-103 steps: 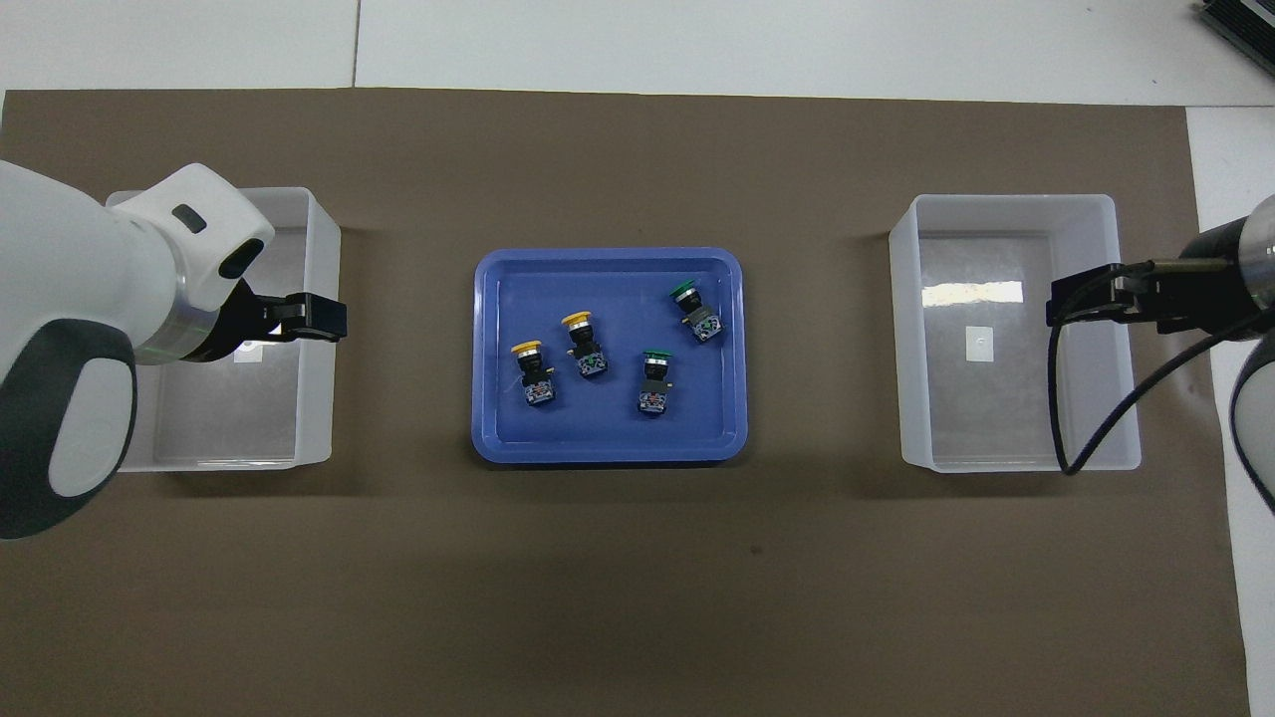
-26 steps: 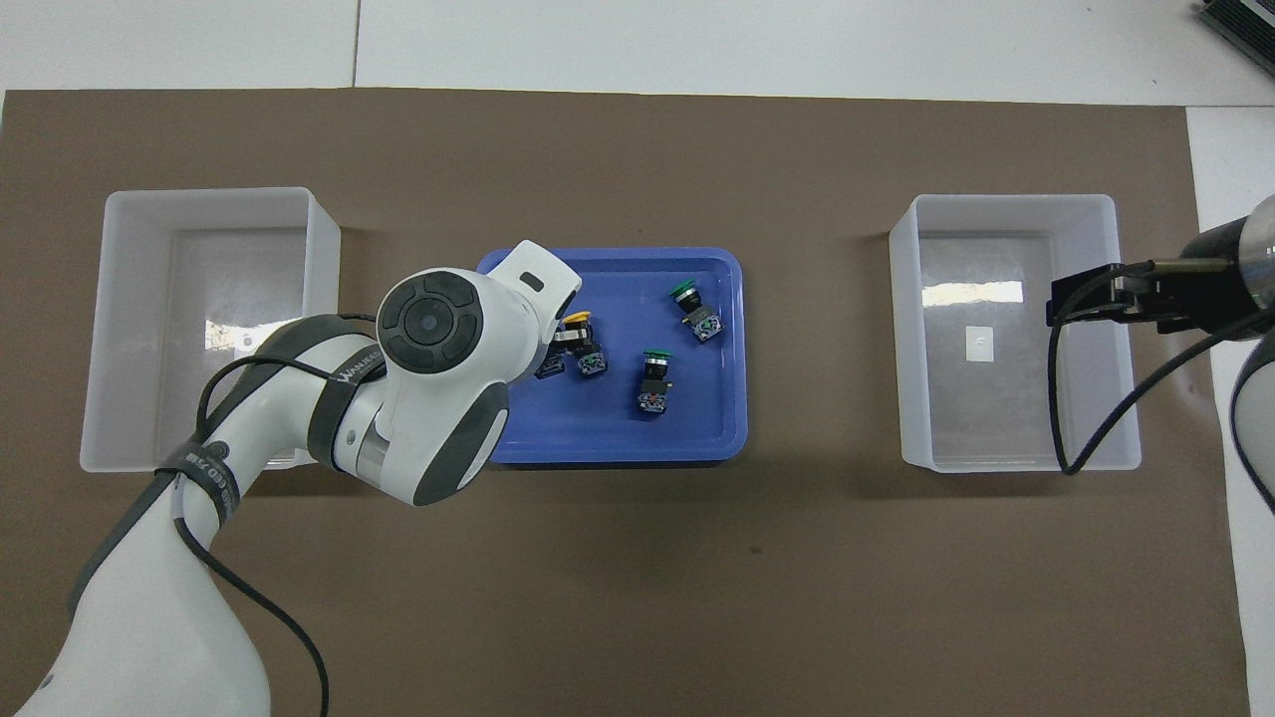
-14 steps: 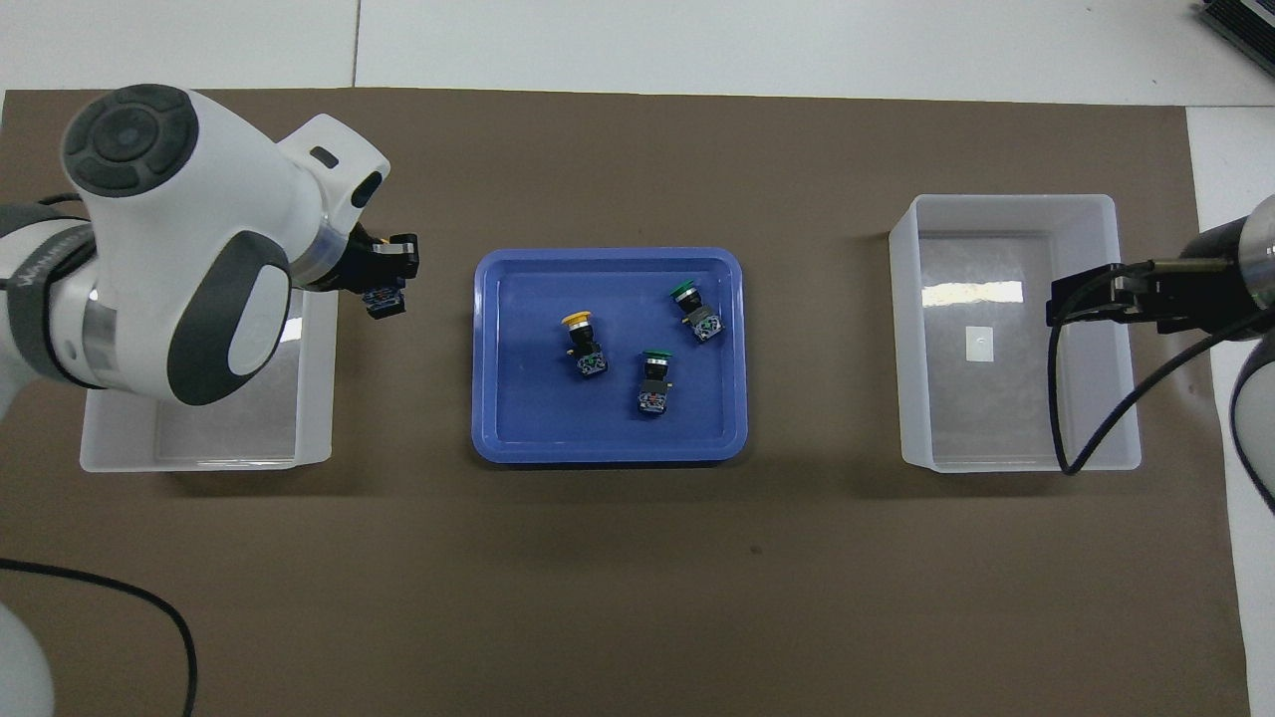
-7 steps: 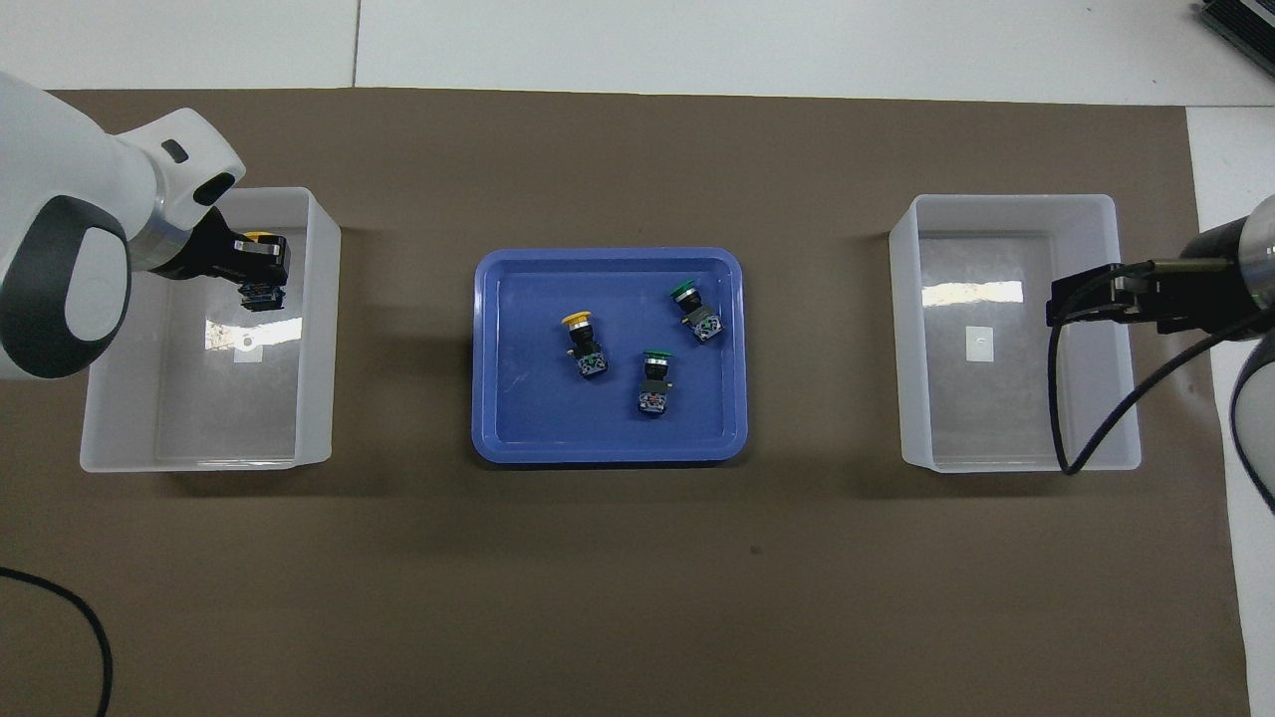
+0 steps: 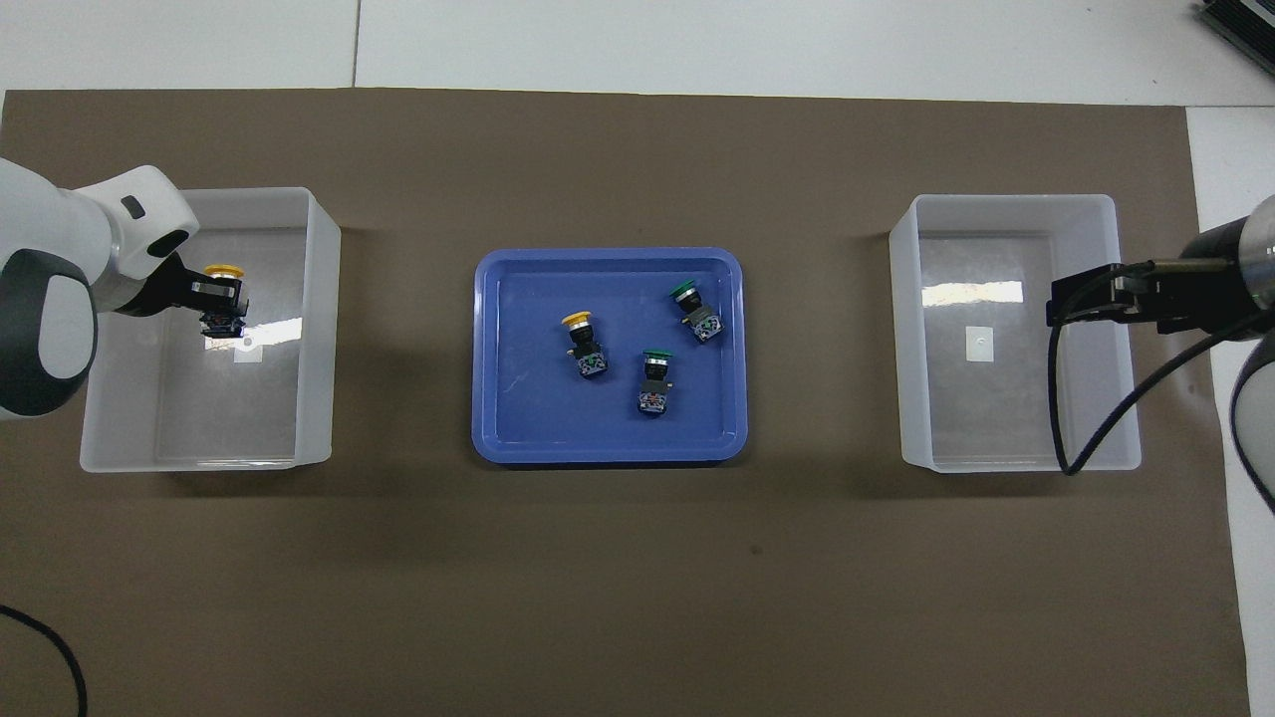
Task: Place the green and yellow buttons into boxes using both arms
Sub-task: 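Lower the yellow button into the bin and open the left gripper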
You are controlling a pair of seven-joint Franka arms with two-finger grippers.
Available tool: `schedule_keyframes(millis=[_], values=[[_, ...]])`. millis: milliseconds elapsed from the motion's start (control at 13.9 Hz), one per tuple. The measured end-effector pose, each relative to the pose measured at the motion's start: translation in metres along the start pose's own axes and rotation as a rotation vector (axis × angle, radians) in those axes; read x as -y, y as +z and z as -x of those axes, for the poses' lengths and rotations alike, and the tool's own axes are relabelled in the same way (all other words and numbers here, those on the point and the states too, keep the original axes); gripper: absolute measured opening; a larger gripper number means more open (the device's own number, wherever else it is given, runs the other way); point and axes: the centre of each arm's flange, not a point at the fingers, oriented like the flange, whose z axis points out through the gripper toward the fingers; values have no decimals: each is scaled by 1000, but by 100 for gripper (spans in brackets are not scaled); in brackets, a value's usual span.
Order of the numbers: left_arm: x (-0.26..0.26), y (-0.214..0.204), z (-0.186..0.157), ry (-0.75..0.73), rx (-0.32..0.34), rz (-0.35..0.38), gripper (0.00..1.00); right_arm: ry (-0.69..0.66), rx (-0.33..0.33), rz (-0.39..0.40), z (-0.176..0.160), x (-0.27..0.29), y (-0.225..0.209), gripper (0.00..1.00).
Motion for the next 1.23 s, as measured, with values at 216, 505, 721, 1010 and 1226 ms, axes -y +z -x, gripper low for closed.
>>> schedule_keyframes(millis=[216, 505, 721, 1010, 1226], values=[[-2, 18, 7, 1, -18, -3, 41, 0, 0, 0, 0, 0, 0, 100], [-5, 44, 14, 5, -47, -7, 41, 0, 0, 0, 0, 0, 0, 100], [-8, 57, 20, 8, -39, -4, 41, 0, 0, 0, 0, 0, 0, 100], [-9, 64, 24, 9, -36, -4, 51, 0, 0, 0, 0, 0, 0, 100], [-8, 61, 22, 9, -46, -6, 68, -15, -12, -3, -1, 9, 3, 100]])
